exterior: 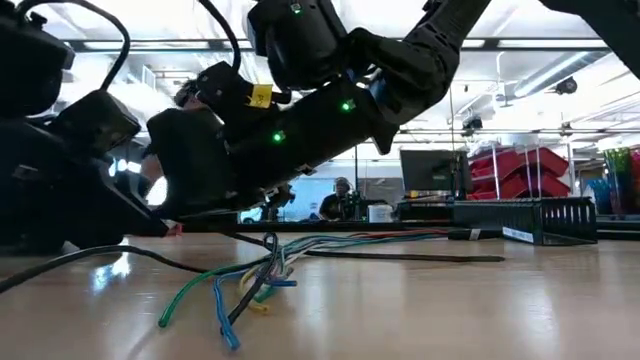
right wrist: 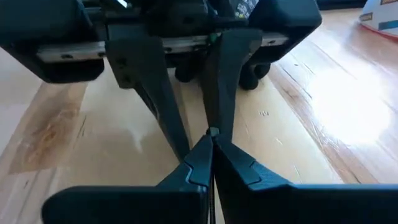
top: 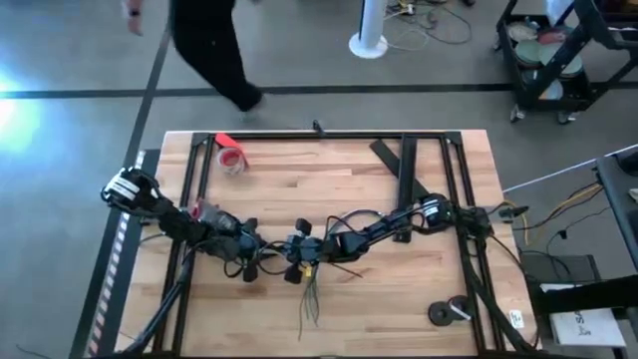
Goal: Ziptie cables
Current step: Wrap the zip tie around the cable bundle
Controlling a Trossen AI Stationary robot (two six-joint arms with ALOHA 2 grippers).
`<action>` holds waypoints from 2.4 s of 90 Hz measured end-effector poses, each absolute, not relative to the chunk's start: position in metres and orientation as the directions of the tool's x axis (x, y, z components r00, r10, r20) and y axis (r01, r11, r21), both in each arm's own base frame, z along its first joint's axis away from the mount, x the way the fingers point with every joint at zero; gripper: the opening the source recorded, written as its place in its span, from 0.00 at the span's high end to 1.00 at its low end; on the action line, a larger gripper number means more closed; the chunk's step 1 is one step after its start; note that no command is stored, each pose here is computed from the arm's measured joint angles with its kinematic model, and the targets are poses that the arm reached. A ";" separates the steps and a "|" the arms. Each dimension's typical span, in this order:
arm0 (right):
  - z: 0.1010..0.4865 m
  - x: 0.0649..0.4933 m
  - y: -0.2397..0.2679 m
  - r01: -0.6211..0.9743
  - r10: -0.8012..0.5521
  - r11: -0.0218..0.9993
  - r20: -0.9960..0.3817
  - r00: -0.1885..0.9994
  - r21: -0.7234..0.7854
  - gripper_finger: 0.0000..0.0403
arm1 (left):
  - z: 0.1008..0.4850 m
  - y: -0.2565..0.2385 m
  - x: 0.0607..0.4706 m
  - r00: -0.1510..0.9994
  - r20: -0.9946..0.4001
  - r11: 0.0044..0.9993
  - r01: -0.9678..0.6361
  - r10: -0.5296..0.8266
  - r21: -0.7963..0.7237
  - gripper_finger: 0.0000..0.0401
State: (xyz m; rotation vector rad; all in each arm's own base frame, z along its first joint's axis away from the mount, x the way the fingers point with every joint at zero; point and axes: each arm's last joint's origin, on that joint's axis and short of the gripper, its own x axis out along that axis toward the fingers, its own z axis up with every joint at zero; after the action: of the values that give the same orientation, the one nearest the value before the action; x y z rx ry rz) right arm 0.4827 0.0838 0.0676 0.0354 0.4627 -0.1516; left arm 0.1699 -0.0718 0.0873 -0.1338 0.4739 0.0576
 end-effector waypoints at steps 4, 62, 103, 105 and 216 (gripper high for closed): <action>0.068 0.483 0.084 0.153 -0.137 0.988 -0.447 0.884 -0.001 1.00 | 0.087 -0.072 0.170 0.889 -0.458 0.990 -0.087 0.025 -0.115 0.78; 0.067 0.482 0.084 0.133 -0.117 0.991 -0.460 0.880 0.004 1.00 | 0.089 -0.072 0.170 0.891 -0.453 0.987 -0.085 0.015 -0.134 0.94; 0.066 0.482 0.085 0.120 -0.102 0.993 -0.470 0.877 0.008 1.00 | 0.089 -0.073 0.170 0.887 -0.461 0.982 -0.057 -0.033 -0.180 0.88; 0.066 0.482 0.085 0.118 -0.100 0.993 -0.470 0.877 0.009 1.00 | 0.089 -0.073 0.170 0.887 -0.461 0.982 -0.057 -0.033 -0.180 0.88; 0.064 0.481 0.085 0.100 -0.087 0.995 -0.492 0.866 -0.001 1.00 | 0.090 -0.071 0.171 0.880 -0.470 0.973 -0.049 -0.065 -0.227 0.87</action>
State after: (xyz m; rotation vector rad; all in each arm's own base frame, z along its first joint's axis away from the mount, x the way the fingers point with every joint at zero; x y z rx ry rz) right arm 0.4808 0.0850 0.0637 0.0251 0.5139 -0.0981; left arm 0.1712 -0.0707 0.0897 -0.2364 0.4952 -0.0083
